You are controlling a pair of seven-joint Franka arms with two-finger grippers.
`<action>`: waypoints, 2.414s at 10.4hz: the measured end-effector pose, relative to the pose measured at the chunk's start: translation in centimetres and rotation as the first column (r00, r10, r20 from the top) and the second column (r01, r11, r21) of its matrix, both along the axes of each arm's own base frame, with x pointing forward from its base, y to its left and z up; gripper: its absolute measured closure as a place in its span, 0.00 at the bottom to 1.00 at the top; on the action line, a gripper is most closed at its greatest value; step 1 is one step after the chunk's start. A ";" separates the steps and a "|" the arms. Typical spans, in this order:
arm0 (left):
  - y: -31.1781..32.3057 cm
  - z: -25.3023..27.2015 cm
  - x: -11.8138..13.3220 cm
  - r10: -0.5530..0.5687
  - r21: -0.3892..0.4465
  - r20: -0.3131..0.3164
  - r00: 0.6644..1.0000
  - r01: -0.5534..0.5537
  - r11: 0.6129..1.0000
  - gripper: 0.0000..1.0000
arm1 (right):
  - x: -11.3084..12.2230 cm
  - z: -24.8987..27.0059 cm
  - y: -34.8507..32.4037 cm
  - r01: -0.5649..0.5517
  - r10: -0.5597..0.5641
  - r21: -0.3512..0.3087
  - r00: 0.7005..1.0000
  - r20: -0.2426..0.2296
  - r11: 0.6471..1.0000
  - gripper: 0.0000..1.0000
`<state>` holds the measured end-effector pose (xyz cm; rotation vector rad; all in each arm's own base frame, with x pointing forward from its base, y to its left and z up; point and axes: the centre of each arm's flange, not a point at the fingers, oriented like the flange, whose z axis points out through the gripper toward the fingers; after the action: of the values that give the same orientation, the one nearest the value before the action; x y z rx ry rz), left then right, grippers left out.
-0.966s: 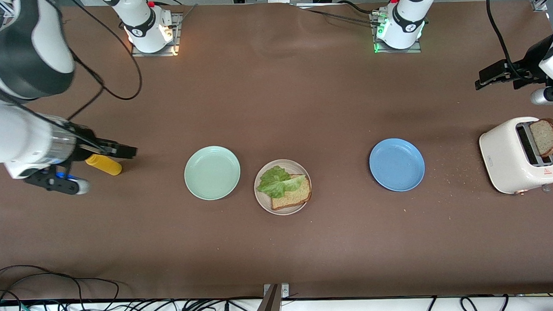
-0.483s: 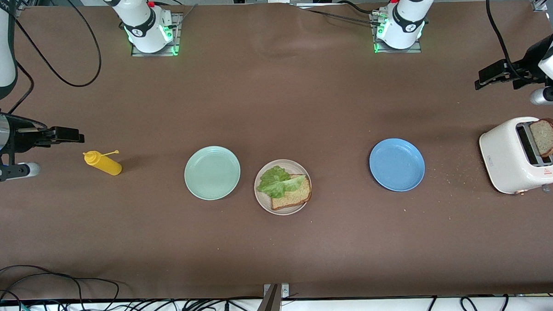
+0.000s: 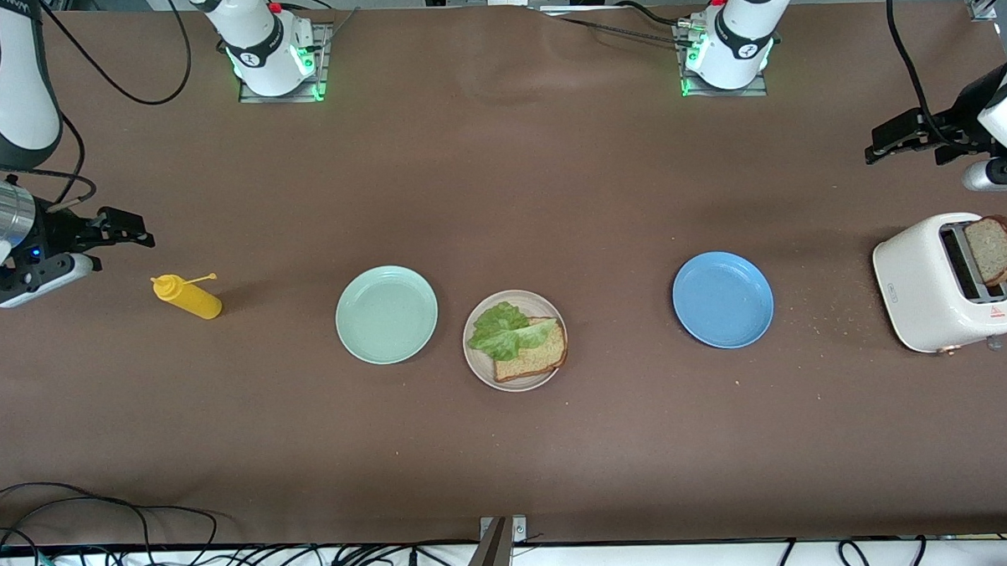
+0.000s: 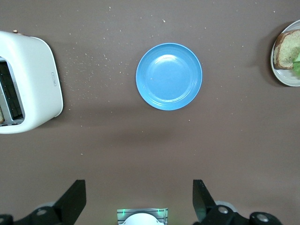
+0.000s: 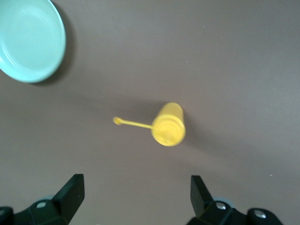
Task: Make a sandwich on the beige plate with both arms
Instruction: 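Open the right gripper and position it around the yellow mustard bottle, then close the right gripper on the mustard bottle and lift it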
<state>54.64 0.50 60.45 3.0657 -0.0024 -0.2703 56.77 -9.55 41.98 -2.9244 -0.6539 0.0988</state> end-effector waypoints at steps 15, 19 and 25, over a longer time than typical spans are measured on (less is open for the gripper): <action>0.3 -0.6 0.4 -0.001 0.001 -0.007 1.000 0.001 1.000 0.00 | -1.7 -19.3 -11.2 -0.691 0.485 0.180 0.646 0.589 0.700 0.00; 0.3 -0.6 0.4 -0.001 0.001 -0.007 1.000 0.001 1.000 0.00 | -1.4 -21.4 -10.1 -0.685 0.456 0.202 0.646 0.612 0.700 0.00; 0.3 -0.6 0.4 -0.001 0.001 -0.007 1.000 0.001 1.000 0.00 | -1.0 -25.0 -7.3 -0.662 0.392 0.264 0.668 0.633 0.701 0.45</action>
<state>55.05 0.78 59.84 3.0659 -0.0031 -0.2815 55.72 -16.86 17.02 -2.1518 -1.4040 -0.7476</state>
